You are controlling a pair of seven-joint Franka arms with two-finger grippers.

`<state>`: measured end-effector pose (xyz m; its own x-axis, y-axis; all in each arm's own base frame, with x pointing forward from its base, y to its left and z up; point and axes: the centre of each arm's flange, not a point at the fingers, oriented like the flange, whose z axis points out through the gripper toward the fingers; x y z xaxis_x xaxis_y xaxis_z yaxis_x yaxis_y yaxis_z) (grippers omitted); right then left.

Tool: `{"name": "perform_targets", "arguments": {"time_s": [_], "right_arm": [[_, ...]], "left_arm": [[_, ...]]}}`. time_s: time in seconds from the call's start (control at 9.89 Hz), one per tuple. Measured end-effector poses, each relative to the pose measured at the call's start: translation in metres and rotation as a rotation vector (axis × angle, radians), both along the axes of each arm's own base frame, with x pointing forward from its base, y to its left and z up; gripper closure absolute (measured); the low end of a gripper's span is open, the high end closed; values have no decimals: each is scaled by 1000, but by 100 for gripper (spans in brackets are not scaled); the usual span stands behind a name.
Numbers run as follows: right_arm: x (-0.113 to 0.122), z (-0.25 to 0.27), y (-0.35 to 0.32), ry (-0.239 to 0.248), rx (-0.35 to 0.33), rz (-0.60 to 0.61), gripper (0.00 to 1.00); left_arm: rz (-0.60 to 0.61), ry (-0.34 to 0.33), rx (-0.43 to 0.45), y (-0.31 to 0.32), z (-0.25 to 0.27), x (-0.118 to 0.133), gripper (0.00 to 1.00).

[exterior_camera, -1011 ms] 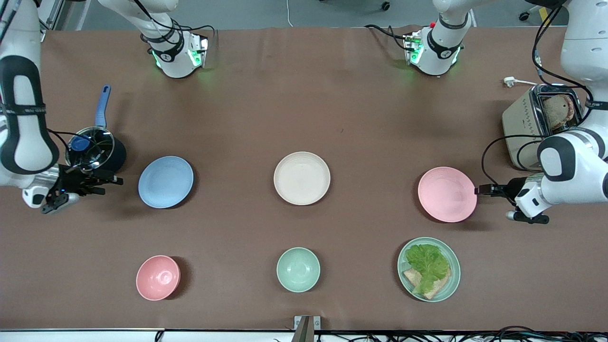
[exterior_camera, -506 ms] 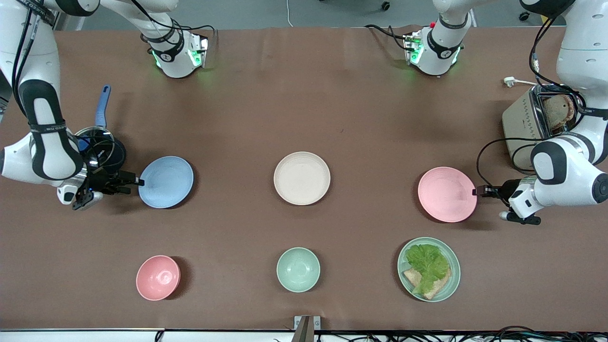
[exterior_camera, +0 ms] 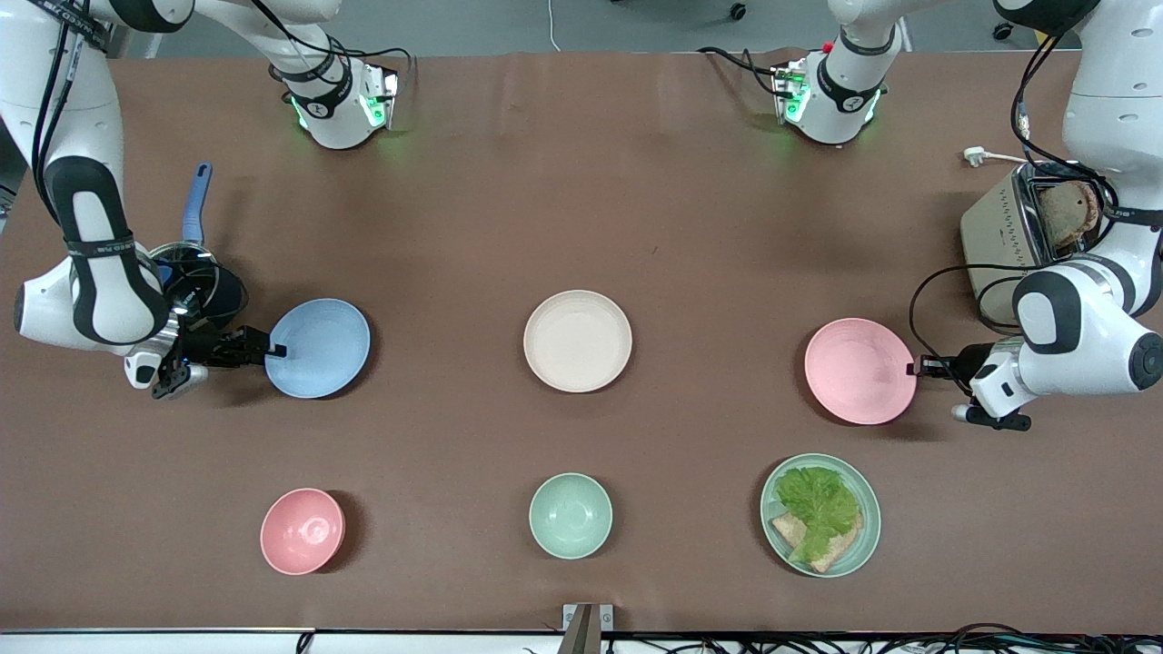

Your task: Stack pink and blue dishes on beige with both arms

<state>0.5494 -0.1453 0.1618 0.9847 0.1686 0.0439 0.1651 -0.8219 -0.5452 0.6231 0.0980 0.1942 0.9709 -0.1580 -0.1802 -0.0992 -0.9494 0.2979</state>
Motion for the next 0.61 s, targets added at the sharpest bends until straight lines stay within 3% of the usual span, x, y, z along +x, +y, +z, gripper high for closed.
{"name": "perform_targets", "arguments": {"time_s": [0.2, 0.3, 0.61], "right_arm": [[-1, -1, 0, 1, 4, -7, 85], [-1, -1, 0, 4, 6, -11, 95], [9, 16, 6, 60, 49, -65, 95]], "left_arm": [[-24, -1, -17, -16, 20, 5, 96], [-27, 8, -25, -32, 47, 7, 96], [54, 52, -10, -124, 134, 3, 96]]}}
